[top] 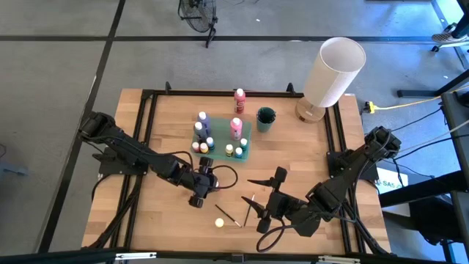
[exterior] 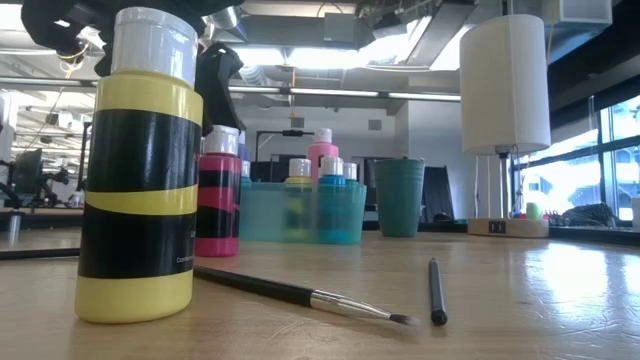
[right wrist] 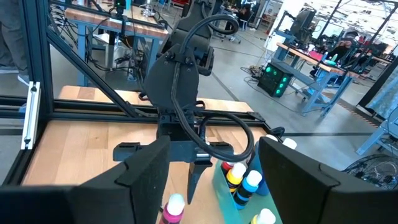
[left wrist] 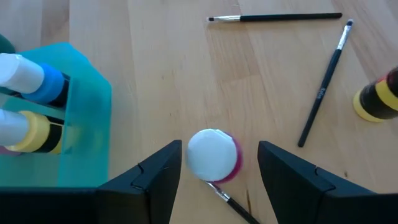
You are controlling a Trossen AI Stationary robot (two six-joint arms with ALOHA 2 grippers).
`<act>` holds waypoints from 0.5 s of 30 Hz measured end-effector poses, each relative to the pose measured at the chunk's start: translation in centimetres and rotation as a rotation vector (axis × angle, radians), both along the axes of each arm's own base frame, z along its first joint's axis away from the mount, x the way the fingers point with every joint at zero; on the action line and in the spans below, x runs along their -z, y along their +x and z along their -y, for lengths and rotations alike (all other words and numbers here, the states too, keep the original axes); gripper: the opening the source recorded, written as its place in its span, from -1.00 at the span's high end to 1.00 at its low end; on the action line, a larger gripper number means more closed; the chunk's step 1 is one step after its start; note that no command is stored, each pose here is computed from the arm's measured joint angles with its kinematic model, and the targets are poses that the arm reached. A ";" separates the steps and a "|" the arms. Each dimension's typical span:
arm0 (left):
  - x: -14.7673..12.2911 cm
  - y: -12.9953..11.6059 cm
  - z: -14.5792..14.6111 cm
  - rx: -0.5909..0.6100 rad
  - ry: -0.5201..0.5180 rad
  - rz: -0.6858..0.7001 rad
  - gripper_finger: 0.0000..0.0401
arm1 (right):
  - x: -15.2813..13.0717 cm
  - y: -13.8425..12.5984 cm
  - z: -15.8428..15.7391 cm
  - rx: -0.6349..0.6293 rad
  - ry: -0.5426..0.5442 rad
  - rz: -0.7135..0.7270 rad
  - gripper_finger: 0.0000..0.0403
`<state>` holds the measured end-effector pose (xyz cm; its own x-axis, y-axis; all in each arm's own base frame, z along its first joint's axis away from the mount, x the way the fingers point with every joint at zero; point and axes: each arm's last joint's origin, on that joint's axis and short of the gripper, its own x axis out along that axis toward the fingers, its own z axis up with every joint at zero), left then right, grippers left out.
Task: Pick & Place Paint Supplies
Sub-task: Put the small dark pink bottle into the green bin
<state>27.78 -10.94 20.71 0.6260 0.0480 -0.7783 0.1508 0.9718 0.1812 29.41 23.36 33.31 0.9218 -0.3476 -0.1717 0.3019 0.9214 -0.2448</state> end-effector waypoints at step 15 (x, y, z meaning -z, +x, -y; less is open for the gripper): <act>1.5 0.7 0.3 0.012 0.014 -0.032 -0.03 | 0.0 0.0 0.0 -0.002 -0.001 -0.002 -0.22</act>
<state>28.52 -11.23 19.18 0.6016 0.0516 -0.7971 0.1680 0.9674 0.1894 29.40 23.36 33.31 0.9220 -0.3462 -0.1733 0.2998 0.9217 -0.2462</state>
